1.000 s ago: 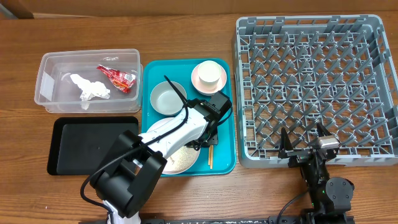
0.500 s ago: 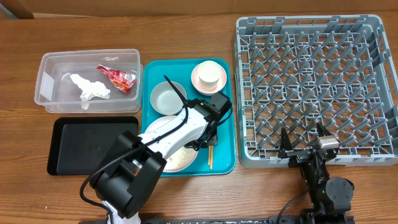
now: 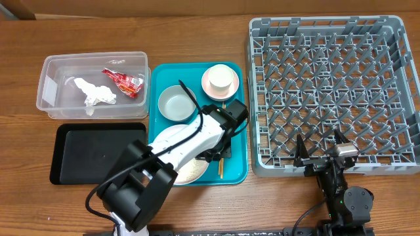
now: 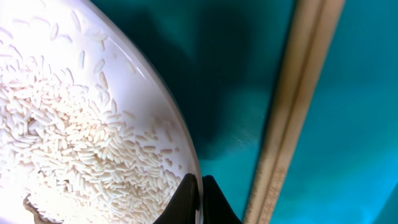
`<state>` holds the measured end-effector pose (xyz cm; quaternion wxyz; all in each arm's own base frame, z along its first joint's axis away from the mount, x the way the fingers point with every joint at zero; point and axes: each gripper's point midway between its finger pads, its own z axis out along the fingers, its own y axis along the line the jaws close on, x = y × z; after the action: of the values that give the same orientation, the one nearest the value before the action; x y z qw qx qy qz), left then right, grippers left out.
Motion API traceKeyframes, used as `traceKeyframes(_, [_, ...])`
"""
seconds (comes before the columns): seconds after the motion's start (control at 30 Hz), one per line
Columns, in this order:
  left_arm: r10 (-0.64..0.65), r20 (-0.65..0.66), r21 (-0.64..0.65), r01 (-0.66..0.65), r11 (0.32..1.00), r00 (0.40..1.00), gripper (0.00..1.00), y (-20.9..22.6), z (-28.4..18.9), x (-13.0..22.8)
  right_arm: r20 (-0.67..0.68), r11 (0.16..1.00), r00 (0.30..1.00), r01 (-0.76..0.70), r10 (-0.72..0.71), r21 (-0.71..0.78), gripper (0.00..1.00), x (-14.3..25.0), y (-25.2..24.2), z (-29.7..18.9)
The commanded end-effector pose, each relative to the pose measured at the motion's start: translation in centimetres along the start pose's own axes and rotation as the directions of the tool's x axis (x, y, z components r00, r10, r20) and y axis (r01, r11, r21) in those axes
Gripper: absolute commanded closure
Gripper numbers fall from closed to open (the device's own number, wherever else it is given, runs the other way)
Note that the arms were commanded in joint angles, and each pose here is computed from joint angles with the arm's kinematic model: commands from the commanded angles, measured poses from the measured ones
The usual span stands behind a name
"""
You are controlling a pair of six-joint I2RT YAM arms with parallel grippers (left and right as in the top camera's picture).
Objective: Sort waste into correct bins and load items into the dishwasher
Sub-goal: 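Pinch the plate rim with the left gripper and tilt it up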
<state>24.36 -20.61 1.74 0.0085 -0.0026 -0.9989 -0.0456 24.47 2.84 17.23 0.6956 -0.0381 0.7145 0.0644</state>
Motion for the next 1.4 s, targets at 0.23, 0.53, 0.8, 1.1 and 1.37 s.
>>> traceKeyframes(0.23, [0.059,0.003,0.015,-0.059,0.998,0.998,0.96,-1.7,-1.1,0.7,0.006,1.000,1.000,-0.003,0.003,0.001,0.00,0.1,0.0,0.0])
traceKeyframes(0.53, [0.077,0.020,-0.006,-0.077,0.997,0.997,0.96,-2.0,-3.1,0.3,0.006,1.000,1.000,-0.003,0.003,0.001,0.00,0.1,0.0,0.0])
traceKeyframes(0.8, [0.114,0.052,-0.038,-0.112,0.993,0.992,0.96,-2.5,-5.0,0.3,0.006,1.000,1.000,-0.003,0.003,0.001,0.00,0.1,0.0,0.0])
traceKeyframes(1.1, [0.116,0.039,-0.051,-0.114,0.992,0.992,0.96,-2.2,-5.2,0.6,0.006,1.000,1.000,-0.003,0.003,0.001,0.00,0.1,0.0,0.0])
traceKeyframes(1.37, [0.117,0.046,-0.070,-0.114,0.991,0.992,0.96,-1.9,-5.3,0.5,0.006,1.000,1.000,-0.003,0.003,0.001,0.00,0.1,0.0,0.0])
